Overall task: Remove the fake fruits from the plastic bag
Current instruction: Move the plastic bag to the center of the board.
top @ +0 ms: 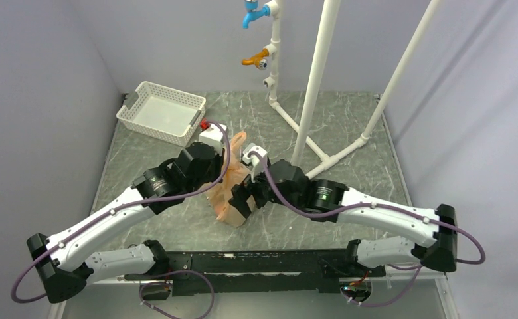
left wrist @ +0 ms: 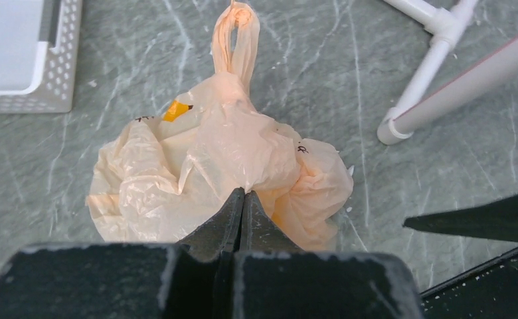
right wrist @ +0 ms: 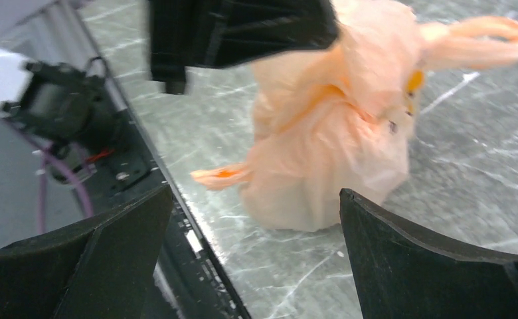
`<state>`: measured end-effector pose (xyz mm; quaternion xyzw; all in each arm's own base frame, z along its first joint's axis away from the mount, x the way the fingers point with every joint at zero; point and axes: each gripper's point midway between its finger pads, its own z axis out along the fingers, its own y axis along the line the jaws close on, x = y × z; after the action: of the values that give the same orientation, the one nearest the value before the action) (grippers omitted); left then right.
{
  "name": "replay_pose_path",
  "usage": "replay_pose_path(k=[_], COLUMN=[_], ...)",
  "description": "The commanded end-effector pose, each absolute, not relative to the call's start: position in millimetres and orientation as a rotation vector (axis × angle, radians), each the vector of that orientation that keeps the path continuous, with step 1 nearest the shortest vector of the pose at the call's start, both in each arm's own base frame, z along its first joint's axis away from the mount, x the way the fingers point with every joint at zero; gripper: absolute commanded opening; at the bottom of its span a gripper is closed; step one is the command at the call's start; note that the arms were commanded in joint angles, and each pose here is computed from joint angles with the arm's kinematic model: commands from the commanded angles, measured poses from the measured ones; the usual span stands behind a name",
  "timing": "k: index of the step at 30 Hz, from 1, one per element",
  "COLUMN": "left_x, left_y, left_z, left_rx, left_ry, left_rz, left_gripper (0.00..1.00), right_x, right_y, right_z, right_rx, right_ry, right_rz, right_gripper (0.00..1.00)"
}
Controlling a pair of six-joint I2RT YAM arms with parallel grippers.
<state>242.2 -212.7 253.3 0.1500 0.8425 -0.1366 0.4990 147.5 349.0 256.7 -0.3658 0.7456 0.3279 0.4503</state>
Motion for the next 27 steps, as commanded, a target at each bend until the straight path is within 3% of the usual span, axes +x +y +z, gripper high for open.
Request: replay_pose_path(k=[1, 8, 27], left_x=[251, 262, 230], left_y=[-183, -159, -147], left_z=[285, 295, 242], left_rx=[0.195, 0.108, 0.057], left_ry=[1.979, 1.980, 2.081], left_rz=[-0.280, -0.298, -0.384], left_gripper=[0.00, 0.00, 0.00], right_x=[180, 193, 216], right_y=[358, 375, 410], right_z=[265, 255, 250], right_rx=[-0.775, -0.750, -0.738], right_ry=[1.840, 1.887, 1.890], right_rz=[0.696, 0.711, 0.862], right_gripper=[1.00, 1.00, 0.95])
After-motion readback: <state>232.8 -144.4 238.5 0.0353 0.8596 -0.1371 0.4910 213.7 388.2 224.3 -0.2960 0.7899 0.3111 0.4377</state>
